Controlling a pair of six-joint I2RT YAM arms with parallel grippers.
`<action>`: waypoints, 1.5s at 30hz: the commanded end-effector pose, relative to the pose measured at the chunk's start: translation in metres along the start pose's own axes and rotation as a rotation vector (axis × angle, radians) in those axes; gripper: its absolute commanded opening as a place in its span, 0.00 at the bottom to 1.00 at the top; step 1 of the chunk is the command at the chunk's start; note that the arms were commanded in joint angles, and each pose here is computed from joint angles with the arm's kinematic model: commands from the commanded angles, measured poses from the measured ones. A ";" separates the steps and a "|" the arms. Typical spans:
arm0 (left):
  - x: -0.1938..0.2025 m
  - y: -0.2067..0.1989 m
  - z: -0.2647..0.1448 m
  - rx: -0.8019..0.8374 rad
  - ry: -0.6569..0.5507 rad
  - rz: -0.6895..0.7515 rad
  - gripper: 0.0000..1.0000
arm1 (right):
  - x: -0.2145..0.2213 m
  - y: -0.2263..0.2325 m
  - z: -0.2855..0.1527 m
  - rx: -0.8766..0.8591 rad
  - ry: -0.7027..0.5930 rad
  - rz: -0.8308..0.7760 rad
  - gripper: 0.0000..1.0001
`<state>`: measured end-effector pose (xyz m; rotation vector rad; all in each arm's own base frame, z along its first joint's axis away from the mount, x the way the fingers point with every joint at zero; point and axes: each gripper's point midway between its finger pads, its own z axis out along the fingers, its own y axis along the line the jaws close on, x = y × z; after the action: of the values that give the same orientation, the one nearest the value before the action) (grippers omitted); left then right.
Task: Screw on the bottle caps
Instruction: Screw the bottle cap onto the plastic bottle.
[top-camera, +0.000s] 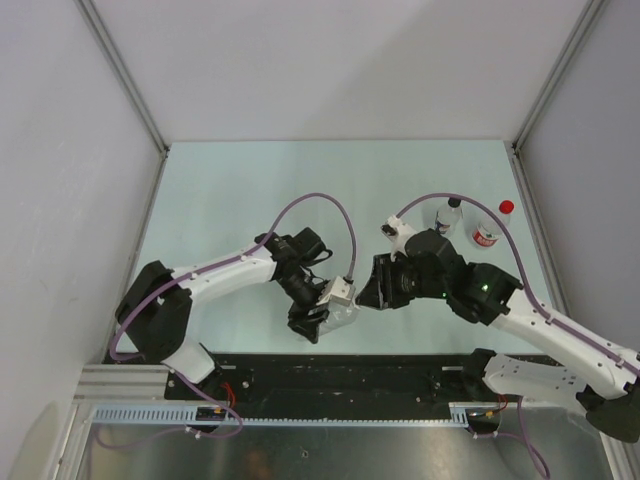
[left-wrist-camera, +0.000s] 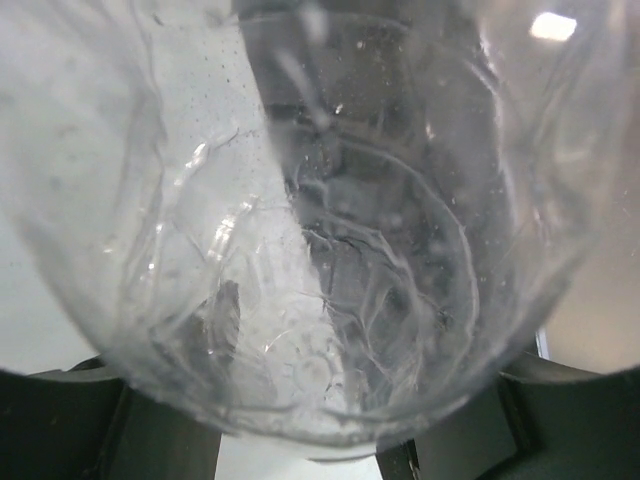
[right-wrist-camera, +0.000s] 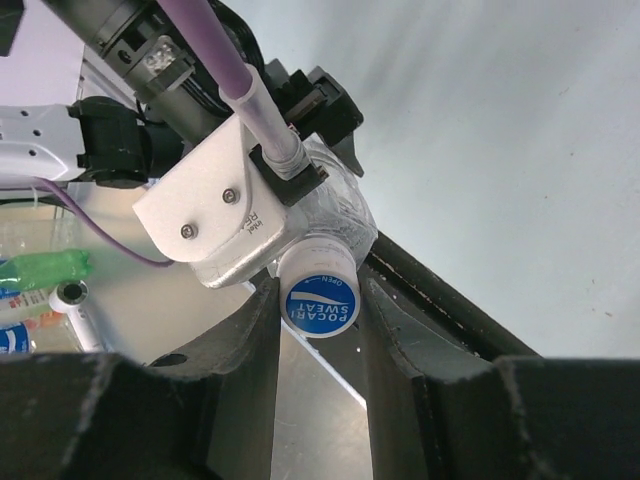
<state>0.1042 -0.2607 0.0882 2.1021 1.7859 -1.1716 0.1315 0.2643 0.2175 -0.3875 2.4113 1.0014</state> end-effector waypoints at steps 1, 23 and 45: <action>-0.099 -0.015 -0.015 0.056 -0.333 0.380 0.48 | -0.027 0.027 -0.001 -0.105 -0.092 -0.051 0.25; -0.110 -0.005 -0.013 0.100 -0.370 0.356 0.48 | -0.038 0.040 -0.022 -0.031 -0.068 -0.151 0.35; -0.119 -0.001 -0.016 0.111 -0.407 0.395 0.48 | -0.052 0.044 -0.033 -0.021 -0.129 -0.239 0.54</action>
<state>0.1126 -0.3199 0.1420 1.9923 1.3428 -1.4343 0.1370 0.2605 0.2784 -0.5686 2.2507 0.8891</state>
